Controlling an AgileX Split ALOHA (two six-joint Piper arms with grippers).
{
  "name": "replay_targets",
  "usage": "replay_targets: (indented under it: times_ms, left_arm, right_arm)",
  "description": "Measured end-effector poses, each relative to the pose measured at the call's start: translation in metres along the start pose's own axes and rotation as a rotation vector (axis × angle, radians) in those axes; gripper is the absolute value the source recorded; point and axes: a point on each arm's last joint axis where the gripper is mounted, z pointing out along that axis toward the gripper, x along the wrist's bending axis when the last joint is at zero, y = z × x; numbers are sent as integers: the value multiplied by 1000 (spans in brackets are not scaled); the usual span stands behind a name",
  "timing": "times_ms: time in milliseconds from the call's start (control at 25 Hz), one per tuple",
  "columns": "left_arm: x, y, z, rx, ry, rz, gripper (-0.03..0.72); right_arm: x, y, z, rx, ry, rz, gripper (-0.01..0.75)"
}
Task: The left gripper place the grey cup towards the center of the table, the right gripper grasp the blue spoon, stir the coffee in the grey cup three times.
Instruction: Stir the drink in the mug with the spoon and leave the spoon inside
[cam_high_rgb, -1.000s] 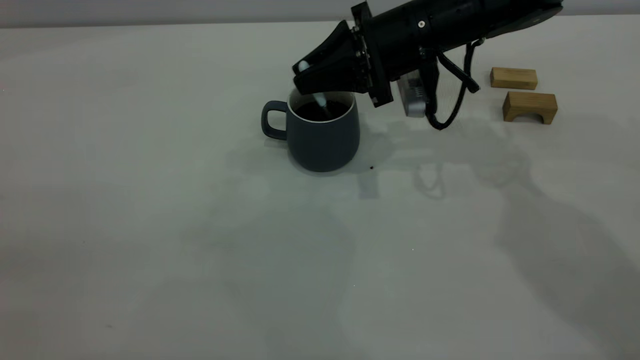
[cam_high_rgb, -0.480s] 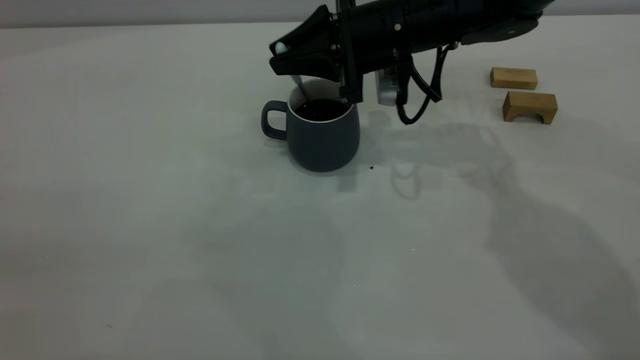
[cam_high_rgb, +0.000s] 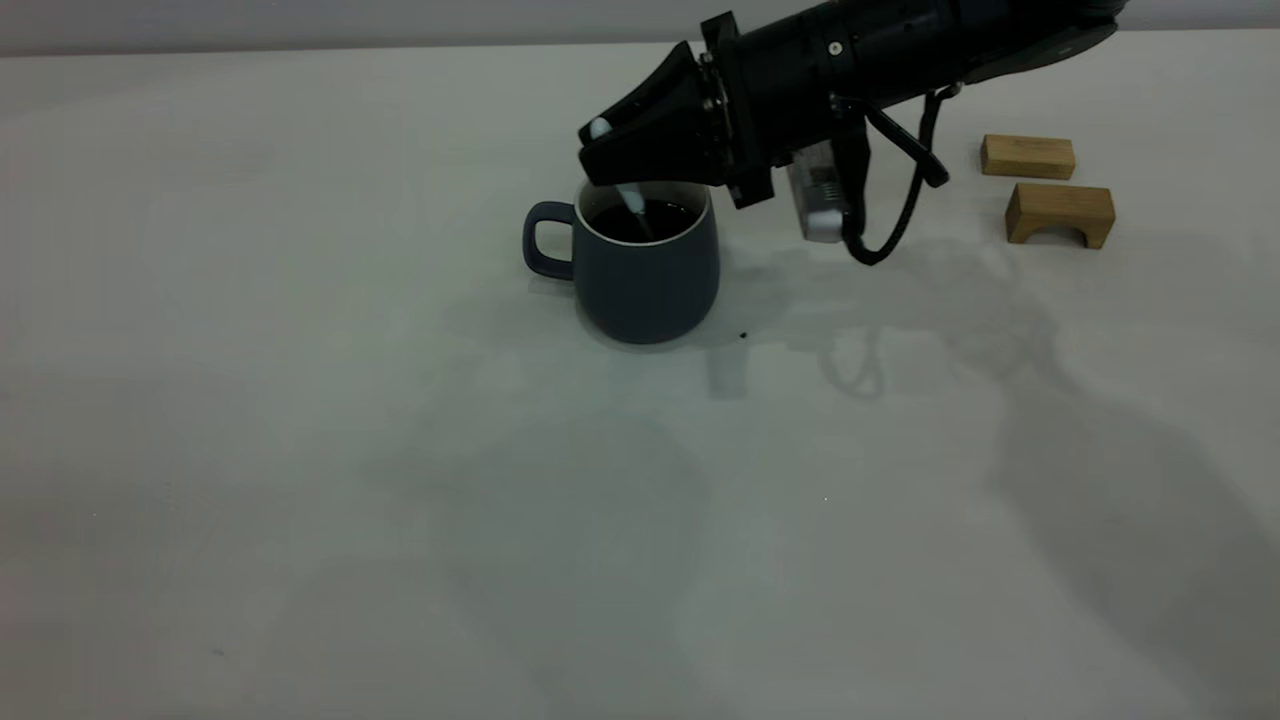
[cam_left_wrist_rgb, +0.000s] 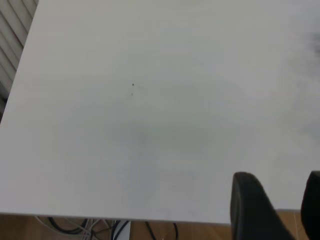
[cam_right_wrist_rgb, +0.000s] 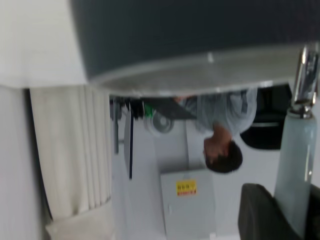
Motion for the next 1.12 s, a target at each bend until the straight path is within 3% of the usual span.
replay_targets:
  times_ms: [200,440,1000,1120]
  left_arm:
    - [0,0,0,0,0,0,322]
    - [0,0,0,0,0,0,322]
    - [0,0,0,0,1,0,322]
    - [0,0,0,0,1,0,322]
  right_arm:
    - [2,-9,7,67,56,-98,147]
    - [8,-9,6,59,125,-218,147]
    - [5,6,-7,-45,30,-278,147]
    - [3,7,-7,-54,4,-292,176]
